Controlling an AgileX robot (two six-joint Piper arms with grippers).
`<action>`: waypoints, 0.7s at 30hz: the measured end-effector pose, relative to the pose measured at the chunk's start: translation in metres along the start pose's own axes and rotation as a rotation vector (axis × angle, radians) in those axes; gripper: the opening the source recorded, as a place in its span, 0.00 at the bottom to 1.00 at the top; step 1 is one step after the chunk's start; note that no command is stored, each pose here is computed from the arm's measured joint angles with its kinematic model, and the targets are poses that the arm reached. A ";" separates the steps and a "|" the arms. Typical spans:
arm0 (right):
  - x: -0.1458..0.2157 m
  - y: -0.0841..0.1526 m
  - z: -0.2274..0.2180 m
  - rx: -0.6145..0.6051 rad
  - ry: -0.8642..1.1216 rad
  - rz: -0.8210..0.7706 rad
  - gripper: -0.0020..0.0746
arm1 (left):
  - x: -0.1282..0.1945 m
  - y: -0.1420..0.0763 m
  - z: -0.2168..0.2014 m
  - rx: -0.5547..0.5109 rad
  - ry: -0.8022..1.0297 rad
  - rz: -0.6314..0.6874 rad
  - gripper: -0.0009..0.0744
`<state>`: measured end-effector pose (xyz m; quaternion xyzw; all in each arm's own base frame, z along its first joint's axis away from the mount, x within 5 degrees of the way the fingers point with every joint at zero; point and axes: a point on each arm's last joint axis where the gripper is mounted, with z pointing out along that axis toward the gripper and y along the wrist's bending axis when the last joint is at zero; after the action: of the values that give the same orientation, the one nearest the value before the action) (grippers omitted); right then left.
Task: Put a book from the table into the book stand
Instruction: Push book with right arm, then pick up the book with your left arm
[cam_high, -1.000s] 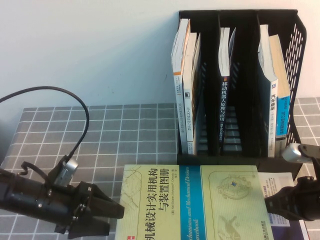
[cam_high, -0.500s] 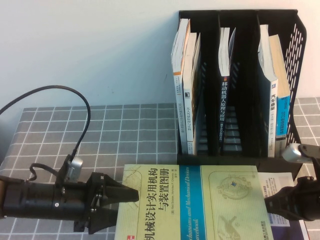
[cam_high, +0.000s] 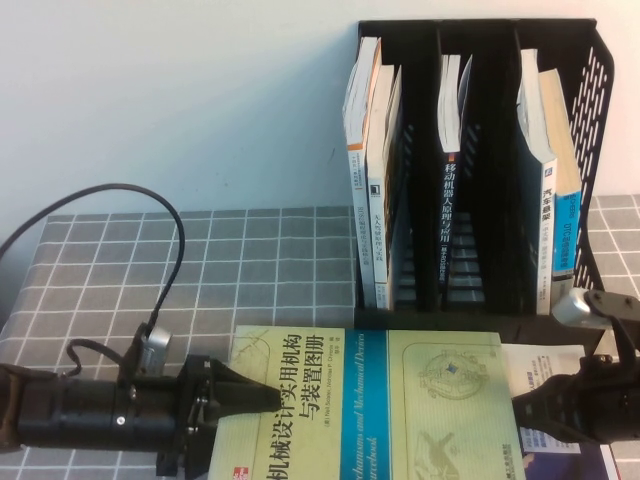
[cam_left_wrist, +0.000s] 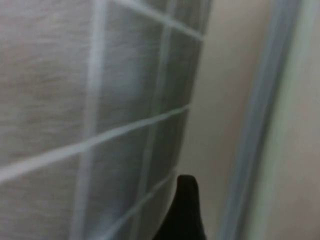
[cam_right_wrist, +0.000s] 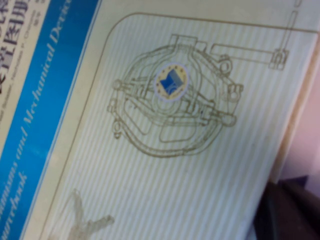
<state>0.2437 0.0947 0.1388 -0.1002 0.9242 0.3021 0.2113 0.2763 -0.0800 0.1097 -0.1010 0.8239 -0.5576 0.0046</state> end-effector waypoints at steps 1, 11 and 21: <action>0.000 0.000 0.000 -0.003 0.000 -0.003 0.02 | 0.000 0.003 0.001 -0.002 0.004 -0.007 0.76; 0.000 0.001 0.001 -0.006 0.002 -0.027 0.02 | -0.003 0.013 0.003 0.017 0.003 -0.010 0.72; 0.001 0.001 0.001 0.002 0.011 -0.046 0.02 | -0.015 0.019 -0.031 0.054 -0.106 -0.040 0.32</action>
<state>0.2427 0.0960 0.1381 -0.1229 0.9230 0.2957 0.2133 0.2845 -0.0424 0.1020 -0.1465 0.8050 -0.5736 0.0398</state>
